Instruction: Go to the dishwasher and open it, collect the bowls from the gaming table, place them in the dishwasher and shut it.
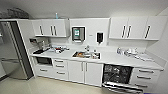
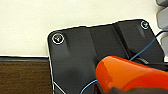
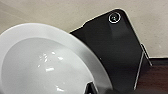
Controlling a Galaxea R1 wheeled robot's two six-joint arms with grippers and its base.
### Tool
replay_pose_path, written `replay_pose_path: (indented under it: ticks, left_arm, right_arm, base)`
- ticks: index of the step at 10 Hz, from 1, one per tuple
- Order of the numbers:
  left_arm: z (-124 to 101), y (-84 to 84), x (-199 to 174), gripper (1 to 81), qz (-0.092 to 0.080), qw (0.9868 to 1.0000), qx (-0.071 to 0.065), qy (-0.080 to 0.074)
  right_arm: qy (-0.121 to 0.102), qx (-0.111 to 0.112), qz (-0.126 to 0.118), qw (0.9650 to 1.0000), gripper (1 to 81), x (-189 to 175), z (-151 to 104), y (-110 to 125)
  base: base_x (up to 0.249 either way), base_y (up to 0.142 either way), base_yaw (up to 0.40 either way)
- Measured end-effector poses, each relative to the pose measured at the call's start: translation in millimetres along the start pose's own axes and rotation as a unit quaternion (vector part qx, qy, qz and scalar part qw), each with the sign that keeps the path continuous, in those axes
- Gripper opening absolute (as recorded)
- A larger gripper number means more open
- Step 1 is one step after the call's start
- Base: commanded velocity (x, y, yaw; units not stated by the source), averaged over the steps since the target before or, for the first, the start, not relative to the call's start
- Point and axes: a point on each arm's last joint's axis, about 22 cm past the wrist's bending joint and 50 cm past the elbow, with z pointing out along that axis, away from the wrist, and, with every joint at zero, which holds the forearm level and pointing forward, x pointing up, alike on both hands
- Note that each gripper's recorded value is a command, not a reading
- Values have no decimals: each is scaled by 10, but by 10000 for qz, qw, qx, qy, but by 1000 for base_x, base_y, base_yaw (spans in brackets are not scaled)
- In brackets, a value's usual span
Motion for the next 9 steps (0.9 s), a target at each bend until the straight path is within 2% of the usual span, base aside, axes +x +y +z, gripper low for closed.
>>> replay_pose_path:
  ticks: [2,5,9]
  left_arm:
    - [-3,-28,28,10,7,10000,20,17]
    - [-21,-91,5,10,6,10000,59,0]
    - [-9,-52,30,10,7,10000,32,16]
  right_arm:
    - [-15,61,15,10000,10,-25,25,-85]
    - [-28,75,20,10000,10,-38,34,-111]
    - [-18,46,8,10000,10,-25,22,-69]
  base:
    - [158,0,0]
    - [161,-62,0]
    - [162,-62,0]
